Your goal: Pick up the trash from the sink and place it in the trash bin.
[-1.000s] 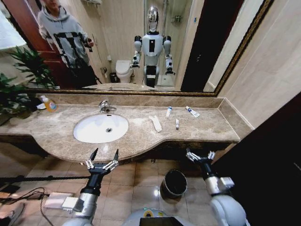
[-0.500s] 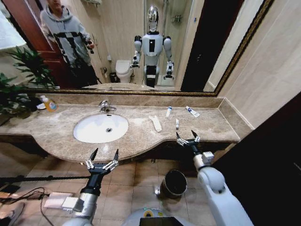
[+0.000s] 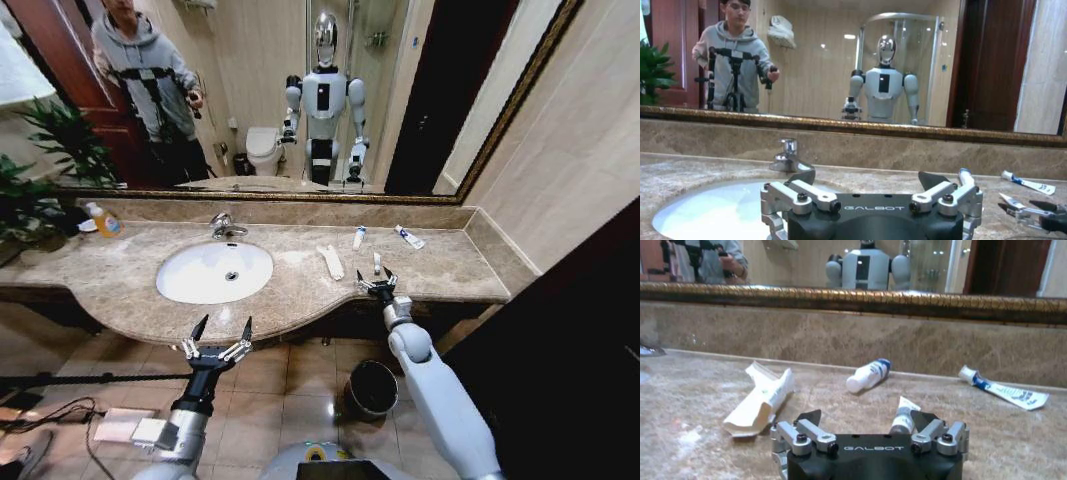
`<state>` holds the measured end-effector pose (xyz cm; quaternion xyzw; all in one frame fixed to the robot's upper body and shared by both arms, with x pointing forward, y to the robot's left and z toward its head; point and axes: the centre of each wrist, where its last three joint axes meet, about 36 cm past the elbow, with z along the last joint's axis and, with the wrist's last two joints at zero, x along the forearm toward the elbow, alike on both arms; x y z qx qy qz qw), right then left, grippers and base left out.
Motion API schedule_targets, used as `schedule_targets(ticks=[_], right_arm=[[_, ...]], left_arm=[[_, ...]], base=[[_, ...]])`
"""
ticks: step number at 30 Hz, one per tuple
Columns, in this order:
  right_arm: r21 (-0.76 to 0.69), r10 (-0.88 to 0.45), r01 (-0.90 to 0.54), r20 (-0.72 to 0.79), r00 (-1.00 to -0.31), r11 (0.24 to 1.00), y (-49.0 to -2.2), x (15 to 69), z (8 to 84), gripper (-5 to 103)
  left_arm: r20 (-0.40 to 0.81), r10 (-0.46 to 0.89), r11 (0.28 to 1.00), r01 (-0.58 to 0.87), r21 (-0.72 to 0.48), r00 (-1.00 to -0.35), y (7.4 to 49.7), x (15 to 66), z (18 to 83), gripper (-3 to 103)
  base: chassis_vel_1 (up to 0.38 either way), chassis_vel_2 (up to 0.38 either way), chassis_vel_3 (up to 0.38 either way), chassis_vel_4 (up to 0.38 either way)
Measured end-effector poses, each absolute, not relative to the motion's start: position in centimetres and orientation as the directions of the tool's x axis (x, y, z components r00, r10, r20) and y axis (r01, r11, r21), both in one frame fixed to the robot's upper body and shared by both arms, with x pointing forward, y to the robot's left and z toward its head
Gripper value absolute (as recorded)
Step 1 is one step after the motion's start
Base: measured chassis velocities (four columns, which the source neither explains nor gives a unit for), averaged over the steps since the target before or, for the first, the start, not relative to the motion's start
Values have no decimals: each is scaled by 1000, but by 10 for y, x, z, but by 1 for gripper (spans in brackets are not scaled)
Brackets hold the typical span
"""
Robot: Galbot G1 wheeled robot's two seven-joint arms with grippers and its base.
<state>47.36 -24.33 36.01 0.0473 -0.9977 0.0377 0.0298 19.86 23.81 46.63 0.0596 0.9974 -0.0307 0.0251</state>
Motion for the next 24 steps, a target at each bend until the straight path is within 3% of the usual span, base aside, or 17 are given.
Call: schedule_targets(ticks=[6,8,11,14,15,18,20,23,24], right_arm=[[-71,-69,-74,68,-995,995,-244,480,353,91],[-73,-58,-63,73,-996,995,-247,483,351,87],[-75,-45,-51,77,-996,996,-252,488,348,78],[-75,-38,-43,78,-996,996,-255,491,344,61],[-75,-38,-43,78,-996,996,-255,491,344,61],[-77,-31,-36,73,-997,996,-260,493,340,45],[-77,-28,-34,73,-997,996,-262,493,340,45],[-78,-24,-30,71,-997,996,-266,493,342,28],[-78,-24,-30,71,-997,996,-266,493,342,28]], left_arm=[[-54,117,991,120,-58,-992,238,199,466,100],[-54,117,991,120,-58,-992,238,199,466,100],[-54,117,991,120,-58,-992,238,199,466,100],[-54,117,991,120,-58,-992,238,199,466,100],[-54,117,991,120,-58,-992,238,199,466,100],[-54,117,991,120,-58,-992,238,199,466,100],[-54,117,991,120,-58,-992,238,199,466,100],[-54,117,991,120,-58,-992,238,199,466,100],[-54,117,991,120,-58,-992,238,199,466,100]], base=[[0,0,0,0],[0,0,0,0],[0,0,0,0],[0,0,0,0],[0,0,0,0],[0,0,0,0],[0,0,0,0],[0,0,0,0],[0,0,0,0]])
